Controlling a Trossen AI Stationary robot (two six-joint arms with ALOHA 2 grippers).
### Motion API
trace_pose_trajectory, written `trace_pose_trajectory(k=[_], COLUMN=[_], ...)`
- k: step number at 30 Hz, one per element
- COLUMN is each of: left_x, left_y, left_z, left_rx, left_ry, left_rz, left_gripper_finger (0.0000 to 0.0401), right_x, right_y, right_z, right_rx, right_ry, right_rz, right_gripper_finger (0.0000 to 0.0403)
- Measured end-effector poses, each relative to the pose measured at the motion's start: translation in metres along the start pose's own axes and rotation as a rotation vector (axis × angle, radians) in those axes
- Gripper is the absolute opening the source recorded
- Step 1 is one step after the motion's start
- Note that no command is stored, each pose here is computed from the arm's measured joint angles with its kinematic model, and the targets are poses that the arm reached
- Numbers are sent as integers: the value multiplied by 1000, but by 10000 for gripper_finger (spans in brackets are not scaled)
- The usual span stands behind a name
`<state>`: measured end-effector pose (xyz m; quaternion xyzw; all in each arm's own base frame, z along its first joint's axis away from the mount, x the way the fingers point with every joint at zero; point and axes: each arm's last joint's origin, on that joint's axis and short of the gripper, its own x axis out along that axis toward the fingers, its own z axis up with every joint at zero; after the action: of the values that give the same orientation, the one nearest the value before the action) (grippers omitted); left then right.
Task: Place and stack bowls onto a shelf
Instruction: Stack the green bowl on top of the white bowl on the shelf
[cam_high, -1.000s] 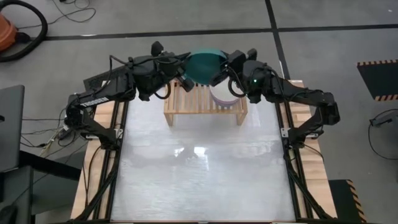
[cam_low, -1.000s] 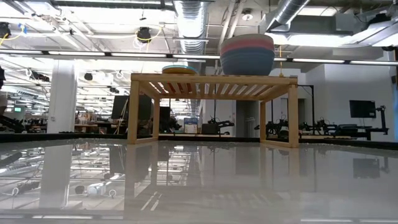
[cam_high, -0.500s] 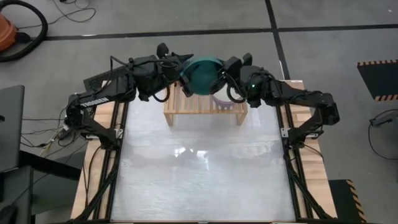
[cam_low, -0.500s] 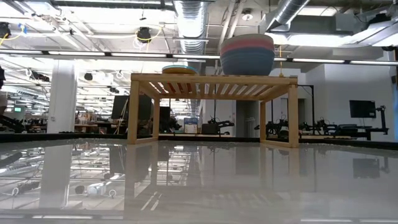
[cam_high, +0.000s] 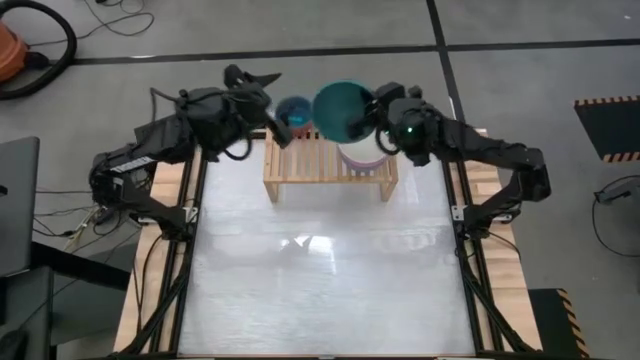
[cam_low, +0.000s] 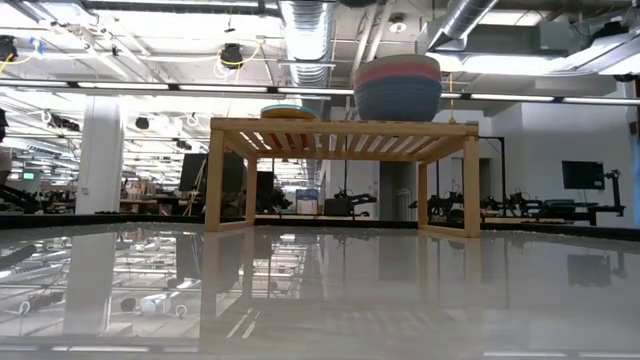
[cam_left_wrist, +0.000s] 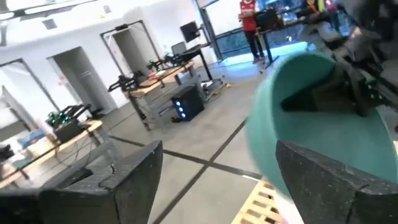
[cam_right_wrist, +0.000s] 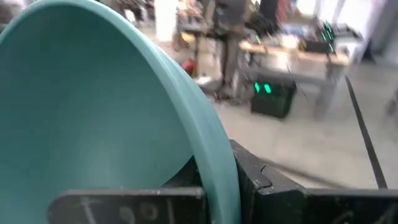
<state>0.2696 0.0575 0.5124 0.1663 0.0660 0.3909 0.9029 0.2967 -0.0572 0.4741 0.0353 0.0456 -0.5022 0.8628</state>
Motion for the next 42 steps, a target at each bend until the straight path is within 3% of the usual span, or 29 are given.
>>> trace_pose_trajectory(k=[5,10,16,21,28,42], left_x=[-24,-52,-71,-75,-73,-73], left_y=[24,52,70,76,76,76], left_z=[3,4,-1,-8,-15,-17], left_rx=[-63,-186,-237,-230,-205,-183], left_ry=[6,-21,13,67,134,150], left_rz=[-5,-104,-109,-97,-93,-91], left_gripper_finger=[300,300,300,300,300,300], right_x=[-1,1,15,35,47,71], right_y=[-36,-64,-82,-98,-115,-110], right_z=[-9,-15,-25,-31,-31,-56], right_rx=[125,264,320,358,441,387], right_ry=[148,356,572,667,760,930], right_rz=[-74,12,113,130,262,258], right_gripper_finger=[46,46,46,46,46,46])
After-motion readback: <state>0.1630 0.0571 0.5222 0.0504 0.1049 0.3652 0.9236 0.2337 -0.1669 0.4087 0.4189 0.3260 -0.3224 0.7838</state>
